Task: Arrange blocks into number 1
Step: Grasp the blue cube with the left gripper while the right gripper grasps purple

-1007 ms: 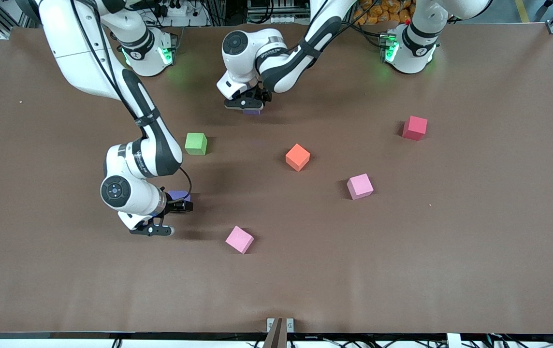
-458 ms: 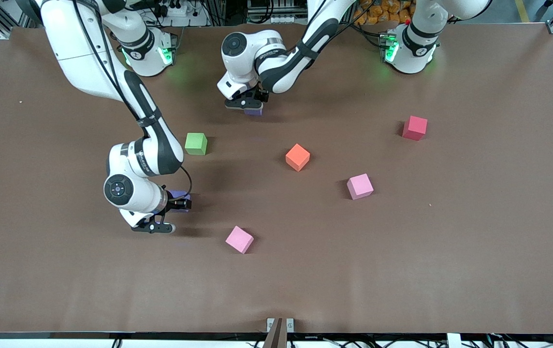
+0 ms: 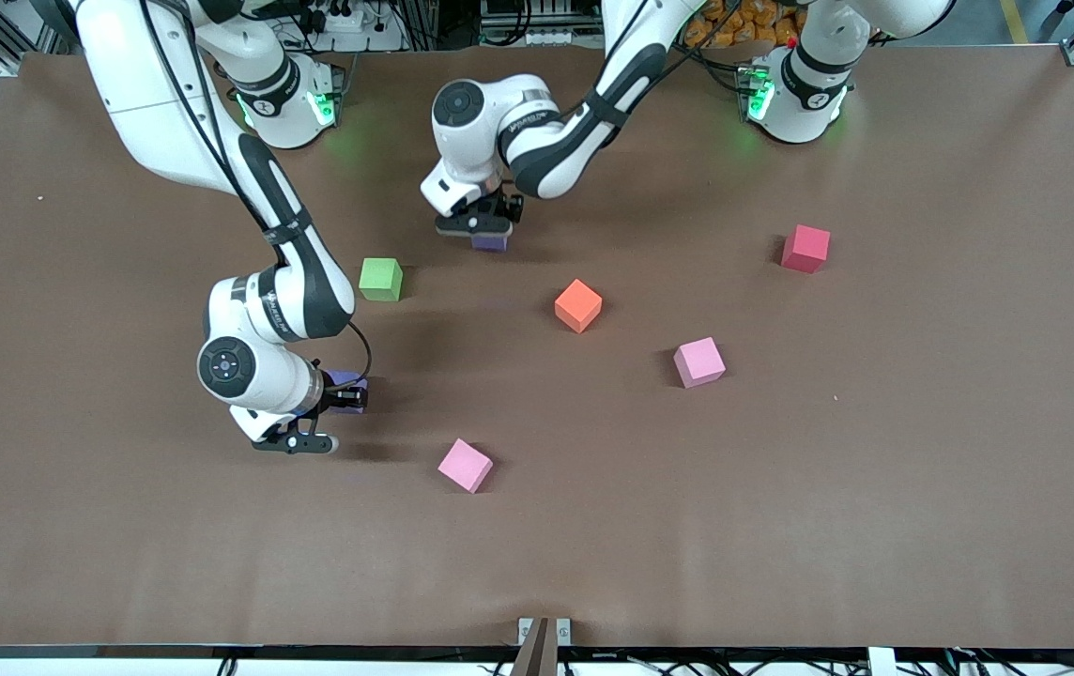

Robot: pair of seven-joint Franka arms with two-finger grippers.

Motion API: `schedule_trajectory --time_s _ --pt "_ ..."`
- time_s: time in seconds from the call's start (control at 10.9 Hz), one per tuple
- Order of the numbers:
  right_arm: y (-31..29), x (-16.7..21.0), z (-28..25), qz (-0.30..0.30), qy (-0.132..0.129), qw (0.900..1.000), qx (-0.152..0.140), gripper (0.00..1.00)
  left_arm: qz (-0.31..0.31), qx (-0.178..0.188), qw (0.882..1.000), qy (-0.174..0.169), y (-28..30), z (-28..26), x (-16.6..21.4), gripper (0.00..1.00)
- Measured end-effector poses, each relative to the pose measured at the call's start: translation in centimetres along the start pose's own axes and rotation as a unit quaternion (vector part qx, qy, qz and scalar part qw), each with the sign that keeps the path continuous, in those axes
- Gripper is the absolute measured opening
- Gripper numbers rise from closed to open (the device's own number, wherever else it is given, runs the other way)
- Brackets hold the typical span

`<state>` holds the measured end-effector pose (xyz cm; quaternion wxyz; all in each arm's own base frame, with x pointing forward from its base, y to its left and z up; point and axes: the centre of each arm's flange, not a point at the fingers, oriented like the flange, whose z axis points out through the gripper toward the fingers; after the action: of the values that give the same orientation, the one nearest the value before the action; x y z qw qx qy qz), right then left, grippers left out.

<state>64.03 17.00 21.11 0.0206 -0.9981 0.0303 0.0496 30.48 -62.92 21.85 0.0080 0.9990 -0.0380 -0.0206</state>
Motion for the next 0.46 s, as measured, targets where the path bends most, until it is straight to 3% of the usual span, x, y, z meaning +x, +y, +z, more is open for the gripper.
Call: schedule_trajectory --time_s 0.46 --pt "0.4 -1.1 -6.6 0.021 0.034 0.999 0.009 0.59 0.015 -0.002 1.000 0.013 0.0 1.2 3.5 0.60"
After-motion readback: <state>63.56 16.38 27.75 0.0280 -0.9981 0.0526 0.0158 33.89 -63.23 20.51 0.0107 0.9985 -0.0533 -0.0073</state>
